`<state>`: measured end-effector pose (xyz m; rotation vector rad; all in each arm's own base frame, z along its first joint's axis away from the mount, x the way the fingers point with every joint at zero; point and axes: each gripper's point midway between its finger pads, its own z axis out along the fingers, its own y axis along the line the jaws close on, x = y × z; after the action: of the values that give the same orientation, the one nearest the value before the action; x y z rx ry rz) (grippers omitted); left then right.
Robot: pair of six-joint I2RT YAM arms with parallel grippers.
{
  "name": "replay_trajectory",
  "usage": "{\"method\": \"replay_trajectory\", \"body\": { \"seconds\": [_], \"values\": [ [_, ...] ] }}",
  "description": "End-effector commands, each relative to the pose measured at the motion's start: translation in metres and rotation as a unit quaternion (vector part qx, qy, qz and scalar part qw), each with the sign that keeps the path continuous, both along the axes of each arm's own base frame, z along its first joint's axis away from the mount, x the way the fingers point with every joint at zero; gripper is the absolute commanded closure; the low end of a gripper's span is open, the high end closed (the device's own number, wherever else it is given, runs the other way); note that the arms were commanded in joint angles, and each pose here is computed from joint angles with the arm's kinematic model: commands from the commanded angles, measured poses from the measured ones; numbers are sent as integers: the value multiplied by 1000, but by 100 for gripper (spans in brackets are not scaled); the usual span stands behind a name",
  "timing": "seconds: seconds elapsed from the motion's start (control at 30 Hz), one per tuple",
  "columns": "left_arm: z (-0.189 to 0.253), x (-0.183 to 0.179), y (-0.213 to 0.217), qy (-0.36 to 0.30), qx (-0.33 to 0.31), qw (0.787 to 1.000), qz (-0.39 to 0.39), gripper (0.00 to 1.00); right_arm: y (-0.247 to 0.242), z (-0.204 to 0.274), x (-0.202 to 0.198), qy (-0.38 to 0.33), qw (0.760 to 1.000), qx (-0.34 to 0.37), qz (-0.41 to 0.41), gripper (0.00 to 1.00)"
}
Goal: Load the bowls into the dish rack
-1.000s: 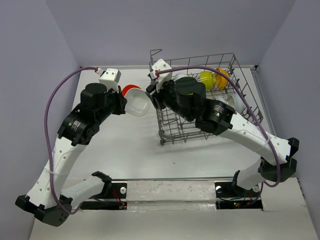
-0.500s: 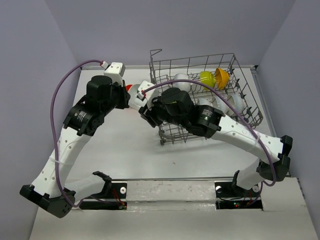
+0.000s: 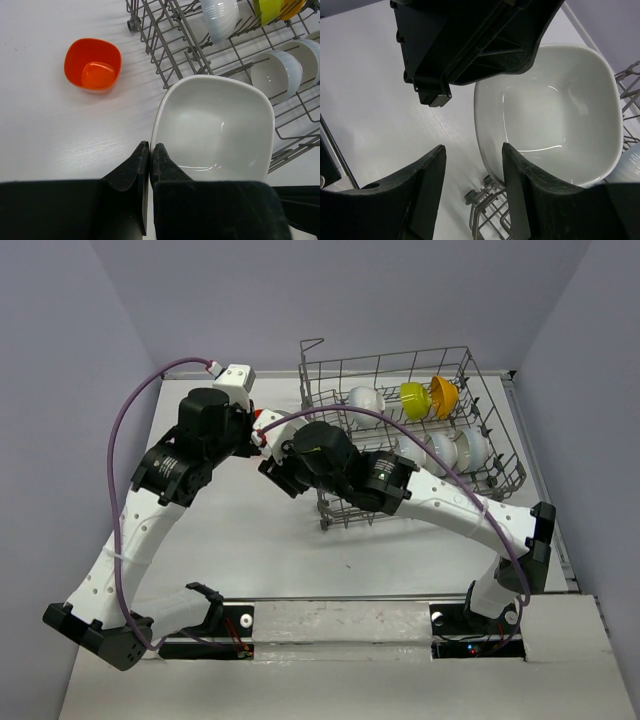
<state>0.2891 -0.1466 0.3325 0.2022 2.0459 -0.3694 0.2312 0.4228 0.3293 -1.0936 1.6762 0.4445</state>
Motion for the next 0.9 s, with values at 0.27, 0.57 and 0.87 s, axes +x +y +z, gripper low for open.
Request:
{"method": "replay_trajectory", "body": {
  "seconds": [0.27,0.57,0.87],
  "values": [
    [50,-1,-2,-63,-35,997,-8,100,9,6,10,-22,999,-17,-19,58],
    [52,-3,0,-66,-32,997,-8,100,15,-4,15,-20,999,-35,-26,65],
    [54,-5,3,-68,-29,997,-5,100,21,-8,21,-16,998,-36,-40,99]
  ]
}}
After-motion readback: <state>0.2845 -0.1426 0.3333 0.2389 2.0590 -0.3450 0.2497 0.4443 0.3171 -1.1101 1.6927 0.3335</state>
